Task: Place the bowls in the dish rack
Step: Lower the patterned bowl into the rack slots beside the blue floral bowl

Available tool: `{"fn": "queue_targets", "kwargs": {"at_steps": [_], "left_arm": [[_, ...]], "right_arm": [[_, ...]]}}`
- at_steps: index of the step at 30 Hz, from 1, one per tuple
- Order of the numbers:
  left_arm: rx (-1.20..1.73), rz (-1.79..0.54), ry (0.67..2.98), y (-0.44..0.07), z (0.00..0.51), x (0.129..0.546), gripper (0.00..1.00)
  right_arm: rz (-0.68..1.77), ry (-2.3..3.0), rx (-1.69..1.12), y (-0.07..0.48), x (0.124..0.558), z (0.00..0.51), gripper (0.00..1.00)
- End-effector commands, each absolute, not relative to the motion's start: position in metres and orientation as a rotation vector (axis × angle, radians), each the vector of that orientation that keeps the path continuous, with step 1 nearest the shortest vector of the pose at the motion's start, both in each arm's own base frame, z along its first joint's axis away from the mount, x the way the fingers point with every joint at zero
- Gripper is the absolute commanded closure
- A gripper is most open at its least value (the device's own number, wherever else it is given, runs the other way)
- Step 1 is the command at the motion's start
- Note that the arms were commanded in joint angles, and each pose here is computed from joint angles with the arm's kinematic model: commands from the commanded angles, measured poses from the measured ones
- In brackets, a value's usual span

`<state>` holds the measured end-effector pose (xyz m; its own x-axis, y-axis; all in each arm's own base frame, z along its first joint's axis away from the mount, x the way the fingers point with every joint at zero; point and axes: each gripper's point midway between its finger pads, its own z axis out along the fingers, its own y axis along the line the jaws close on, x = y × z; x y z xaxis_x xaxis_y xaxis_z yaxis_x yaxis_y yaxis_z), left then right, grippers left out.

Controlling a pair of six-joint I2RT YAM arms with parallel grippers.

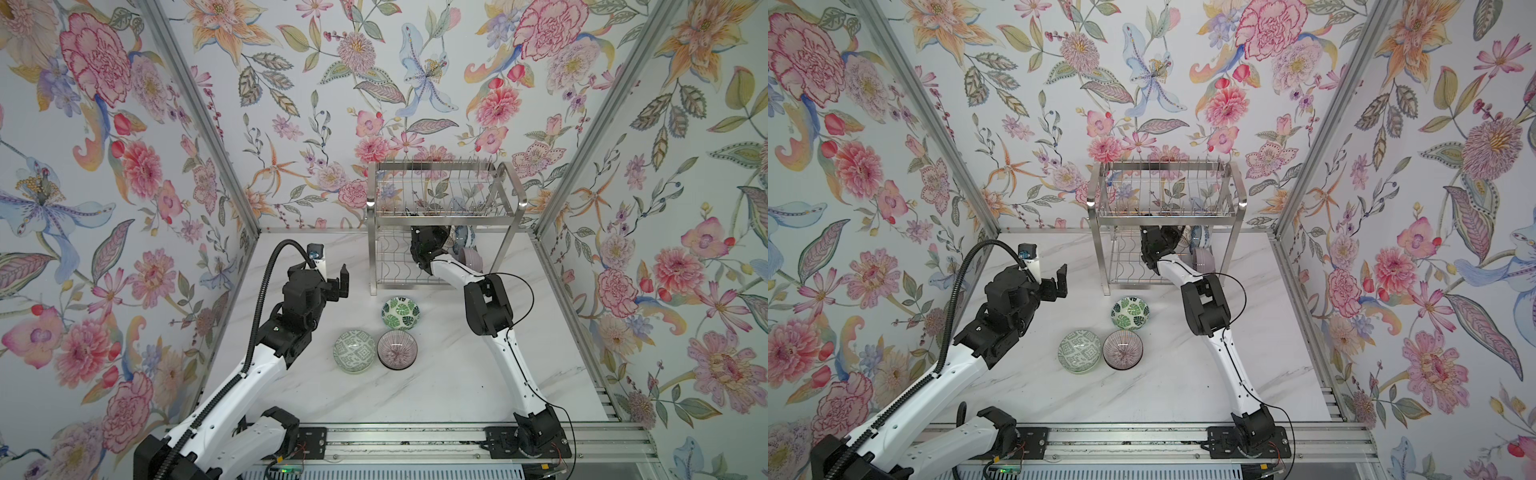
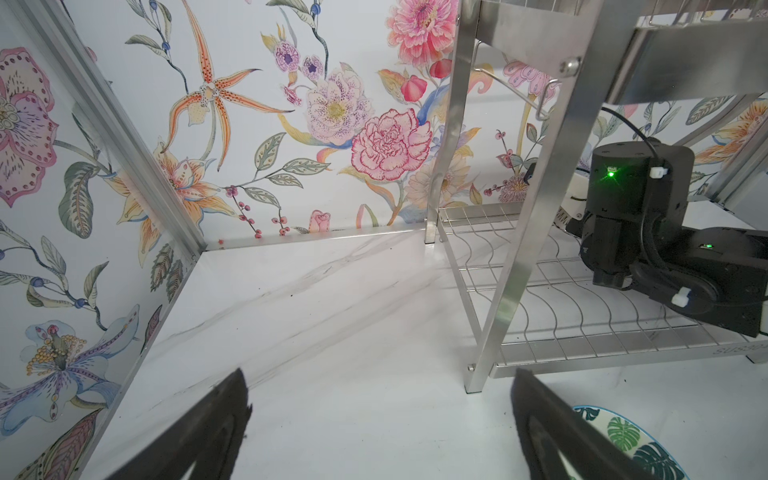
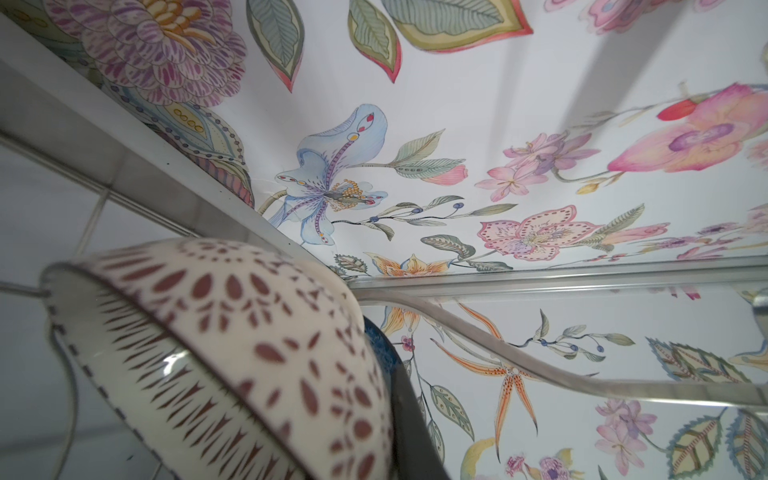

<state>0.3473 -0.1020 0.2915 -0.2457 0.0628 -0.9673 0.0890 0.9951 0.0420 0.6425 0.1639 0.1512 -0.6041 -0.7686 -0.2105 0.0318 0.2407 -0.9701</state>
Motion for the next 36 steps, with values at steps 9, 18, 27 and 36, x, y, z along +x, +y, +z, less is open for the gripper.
{"fn": "queue_targets", "kwargs": {"at_steps": [9, 18, 27, 36], "left_arm": [[0.109, -0.027, 1.812, -0.098, 0.291, 0.347, 0.01], [0.102, -0.028, 1.81, -0.095, 0.291, 0.344, 0.01], [0.101, -0.023, 1.811, -0.094, 0.292, 0.343, 0.01], [0.1, -0.024, 1.815, -0.094, 0.292, 0.344, 0.01]], "right_arm": [[-1.355, 1.789, -0.694, 0.185, 0.637, 0.176, 0.91], [-1.343, 1.793, -0.697, 0.187, 0.638, 0.177, 0.86], [-1.336, 1.794, -0.702, 0.19, 0.64, 0.175, 0.8], [-1.333, 1.793, -0.699, 0.189, 0.641, 0.178, 0.78]]}}
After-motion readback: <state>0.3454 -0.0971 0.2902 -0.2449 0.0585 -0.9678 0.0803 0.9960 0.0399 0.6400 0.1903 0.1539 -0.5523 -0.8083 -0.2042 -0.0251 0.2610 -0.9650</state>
